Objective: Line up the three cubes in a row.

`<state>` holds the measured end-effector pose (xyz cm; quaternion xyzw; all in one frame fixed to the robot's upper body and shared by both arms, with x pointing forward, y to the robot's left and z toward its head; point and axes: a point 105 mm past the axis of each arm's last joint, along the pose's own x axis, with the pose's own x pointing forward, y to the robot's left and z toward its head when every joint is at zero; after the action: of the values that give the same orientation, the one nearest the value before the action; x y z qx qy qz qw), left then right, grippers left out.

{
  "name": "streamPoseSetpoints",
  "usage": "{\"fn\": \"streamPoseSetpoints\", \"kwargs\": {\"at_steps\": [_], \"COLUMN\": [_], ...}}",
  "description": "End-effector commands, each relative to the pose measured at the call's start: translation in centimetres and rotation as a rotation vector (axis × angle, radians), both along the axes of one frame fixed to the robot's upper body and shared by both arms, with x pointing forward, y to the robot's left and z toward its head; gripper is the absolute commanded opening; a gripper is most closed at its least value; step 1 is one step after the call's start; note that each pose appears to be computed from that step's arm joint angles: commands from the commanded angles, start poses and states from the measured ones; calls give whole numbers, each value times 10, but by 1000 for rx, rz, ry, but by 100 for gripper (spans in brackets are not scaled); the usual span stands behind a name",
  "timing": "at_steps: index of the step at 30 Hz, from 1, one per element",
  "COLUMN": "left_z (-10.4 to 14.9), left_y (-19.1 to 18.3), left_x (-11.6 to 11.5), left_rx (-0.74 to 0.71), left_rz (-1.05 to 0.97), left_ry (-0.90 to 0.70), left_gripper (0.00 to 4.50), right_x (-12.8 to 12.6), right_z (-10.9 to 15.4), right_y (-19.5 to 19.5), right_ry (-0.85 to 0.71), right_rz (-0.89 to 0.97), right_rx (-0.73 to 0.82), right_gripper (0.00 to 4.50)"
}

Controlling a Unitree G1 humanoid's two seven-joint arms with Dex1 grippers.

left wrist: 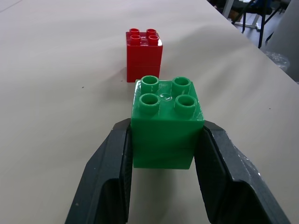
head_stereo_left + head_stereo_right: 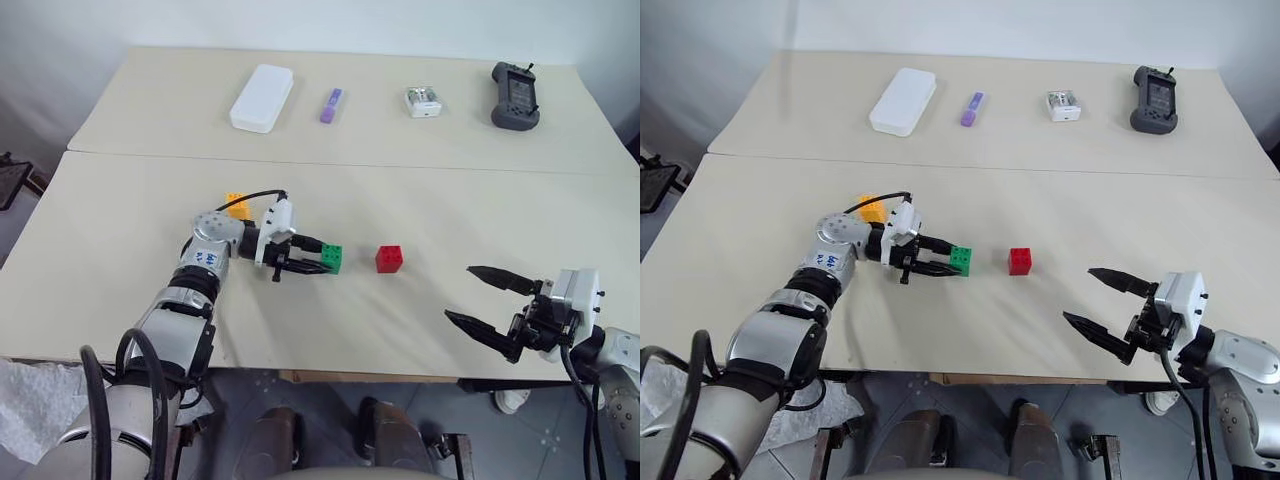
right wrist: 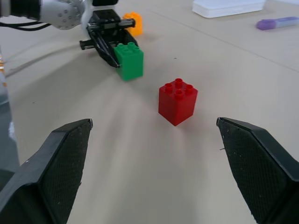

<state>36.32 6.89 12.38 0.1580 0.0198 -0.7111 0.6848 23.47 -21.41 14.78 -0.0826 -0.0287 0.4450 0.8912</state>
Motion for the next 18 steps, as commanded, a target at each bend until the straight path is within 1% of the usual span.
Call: {"fn": "streamPoseSetpoints", "kwargs": {"at_steps": [1, 4, 5, 7, 9, 13, 15, 16, 17, 18], "left_z": [6, 6, 7, 10, 16, 22, 28, 29, 30, 30], "left_y": [-2, -3, -3, -1, 1, 11, 24, 31, 37, 46], "left_x": [5, 6, 7, 13, 13, 3, -1, -3, -5, -7], "left_rx": [-15, -23, -22, -24, -43, -76, -118, -127, -130, -136], "left_rz": [28, 35, 43, 85, 76, 17, 26, 42, 57, 100], "left_ry": [-22, 3, -5, -38, -67, -96, -133, -151, -172, -186], "left_gripper": [148, 148, 204, 242, 307, 425, 425, 438, 438, 438], "right_x": [-4, -3, -3, -2, -2, -3, -1, 2, 4, 7], "right_z": [10, 8, 7, 7, 6, 3, 2, 3, 4, 6], "right_y": [2, 5, 6, 9, 14, 23, 29, 32, 34, 36], "right_ry": [-58, -53, -53, -49, -42, -23, -13, -15, -22, -28], "right_rz": [-2, 5, 6, 22, 42, 88, 123, 133, 138, 140], "right_rx": [-1, 5, 6, 14, 25, 28, 26, 30, 33, 45], "right_gripper": [450, 450, 450, 450, 450, 450, 450, 450, 450, 450]}}
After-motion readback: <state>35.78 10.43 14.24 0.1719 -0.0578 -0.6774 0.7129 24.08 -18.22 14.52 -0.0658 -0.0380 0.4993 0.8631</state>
